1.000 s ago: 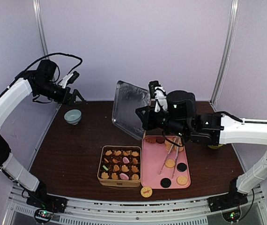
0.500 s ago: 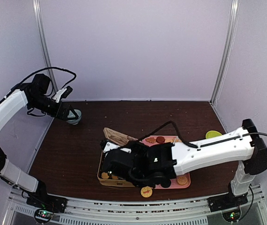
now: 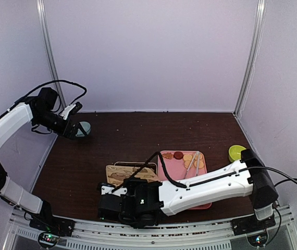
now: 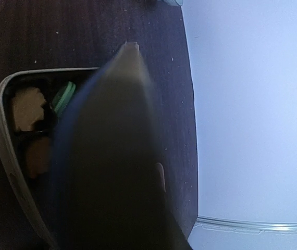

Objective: Pack the cookies
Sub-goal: Place the box lid on the packing box.

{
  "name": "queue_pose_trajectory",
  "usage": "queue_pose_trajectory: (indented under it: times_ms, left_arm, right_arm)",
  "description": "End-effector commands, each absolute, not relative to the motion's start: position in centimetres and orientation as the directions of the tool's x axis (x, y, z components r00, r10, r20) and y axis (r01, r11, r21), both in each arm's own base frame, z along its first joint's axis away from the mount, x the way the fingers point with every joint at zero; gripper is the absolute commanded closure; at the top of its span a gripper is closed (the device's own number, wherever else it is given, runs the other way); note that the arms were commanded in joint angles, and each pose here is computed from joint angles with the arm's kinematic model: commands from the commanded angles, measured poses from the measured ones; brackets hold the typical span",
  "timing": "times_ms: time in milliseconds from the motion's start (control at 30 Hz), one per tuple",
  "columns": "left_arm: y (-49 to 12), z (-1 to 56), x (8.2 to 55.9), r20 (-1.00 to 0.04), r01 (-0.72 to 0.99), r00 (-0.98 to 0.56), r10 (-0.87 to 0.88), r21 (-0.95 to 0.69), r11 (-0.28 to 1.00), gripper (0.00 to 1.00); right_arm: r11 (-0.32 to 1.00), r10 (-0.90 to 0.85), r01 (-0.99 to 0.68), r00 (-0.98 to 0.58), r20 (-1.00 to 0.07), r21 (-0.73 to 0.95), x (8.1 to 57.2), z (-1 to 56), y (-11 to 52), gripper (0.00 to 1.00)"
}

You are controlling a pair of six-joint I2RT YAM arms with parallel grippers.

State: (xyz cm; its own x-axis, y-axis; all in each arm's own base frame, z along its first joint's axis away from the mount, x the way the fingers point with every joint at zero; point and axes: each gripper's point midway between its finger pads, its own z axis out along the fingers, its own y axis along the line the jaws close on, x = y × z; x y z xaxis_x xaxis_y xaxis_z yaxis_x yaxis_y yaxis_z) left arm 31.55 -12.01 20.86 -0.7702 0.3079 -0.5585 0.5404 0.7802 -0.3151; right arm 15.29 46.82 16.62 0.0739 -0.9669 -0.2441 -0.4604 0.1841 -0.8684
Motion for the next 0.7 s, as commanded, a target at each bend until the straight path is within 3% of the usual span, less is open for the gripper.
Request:
queue_pose_trajectory:
  times_ms: [0,200,400,667]
  left_arm:
    - [-12.5,21.7,31.6,-0.605,0.582,-0.731,0.316,-0.312,0.751,0.02]
    - [-12.7,21.5,31.7,-0.604,0.589,-0.731,0.318,-0.324,0.74,0.02]
    - [-12.9,21.0,31.6,-0.596,0.597,-0.732,0.331,-0.327,0.733,0.02]
    - [-13.1,18.3,31.1,-0.543,0.607,-0.748,0.382,-0.326,0.725,0.02]
  right_arm:
    - [0.15,-0.975,-0.489,0.071,-0.211,-0.859,14.3,15.1,46.8,0.87]
    - [0.139,-0.977,-0.518,0.065,-0.201,-0.844,14.1,13.9,46.7,0.84]
    - [0.147,-0.967,-0.656,0.062,-0.247,-0.74,12.2,11.9,47.1,0.5]
    - [0.165,-0.954,-0.764,0.037,-0.298,-0.624,11.1,9.9,48.0,0.31]
